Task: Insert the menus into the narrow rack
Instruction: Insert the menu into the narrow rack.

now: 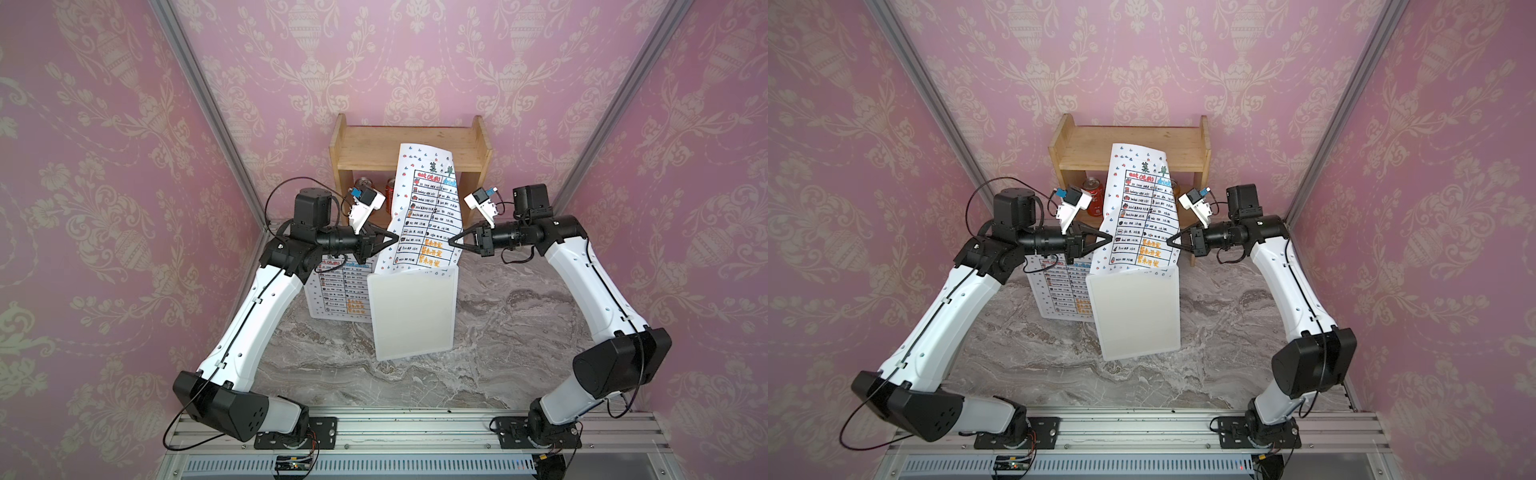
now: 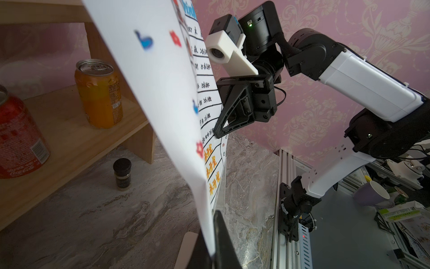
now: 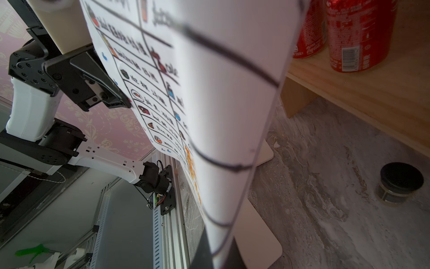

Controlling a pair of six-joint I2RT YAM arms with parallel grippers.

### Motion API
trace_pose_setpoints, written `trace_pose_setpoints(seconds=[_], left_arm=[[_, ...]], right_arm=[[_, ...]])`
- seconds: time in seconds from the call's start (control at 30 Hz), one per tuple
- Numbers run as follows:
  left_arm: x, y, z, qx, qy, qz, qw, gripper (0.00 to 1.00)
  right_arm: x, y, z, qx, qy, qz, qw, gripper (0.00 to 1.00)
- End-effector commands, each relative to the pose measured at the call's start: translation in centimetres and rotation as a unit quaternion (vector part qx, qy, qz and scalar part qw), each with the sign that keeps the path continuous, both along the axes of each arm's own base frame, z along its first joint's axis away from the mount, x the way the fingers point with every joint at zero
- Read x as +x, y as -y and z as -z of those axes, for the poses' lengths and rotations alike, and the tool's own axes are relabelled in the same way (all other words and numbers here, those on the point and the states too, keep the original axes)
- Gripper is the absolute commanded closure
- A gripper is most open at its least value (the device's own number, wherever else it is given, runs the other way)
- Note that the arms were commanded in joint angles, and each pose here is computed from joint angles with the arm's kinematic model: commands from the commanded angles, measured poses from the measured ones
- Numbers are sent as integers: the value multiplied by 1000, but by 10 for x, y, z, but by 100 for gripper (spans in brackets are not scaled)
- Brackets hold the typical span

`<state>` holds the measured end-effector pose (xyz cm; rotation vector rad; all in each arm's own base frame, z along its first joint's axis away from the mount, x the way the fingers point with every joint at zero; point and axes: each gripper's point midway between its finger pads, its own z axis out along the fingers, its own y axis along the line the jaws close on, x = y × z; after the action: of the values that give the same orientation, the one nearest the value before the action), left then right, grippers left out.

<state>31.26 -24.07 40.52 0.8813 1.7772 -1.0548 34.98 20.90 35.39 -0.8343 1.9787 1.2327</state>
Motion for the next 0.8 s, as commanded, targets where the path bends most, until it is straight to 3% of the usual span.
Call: trace_pose_setpoints(seconds=[0.0, 0.3, 0.77], left_arm=[[-4, -8, 6, 18, 10, -12, 1000, 94], [-4, -15, 26, 42, 9, -30, 999, 92], [-9, -22, 30, 38, 10, -47, 998, 92]], right_arm=[[-6, -3, -7, -1, 10, -14, 1000, 93], [-7, -7, -4, -6, 6, -20, 1000, 92], [-7, -13, 5, -26, 3, -26, 999, 92]])
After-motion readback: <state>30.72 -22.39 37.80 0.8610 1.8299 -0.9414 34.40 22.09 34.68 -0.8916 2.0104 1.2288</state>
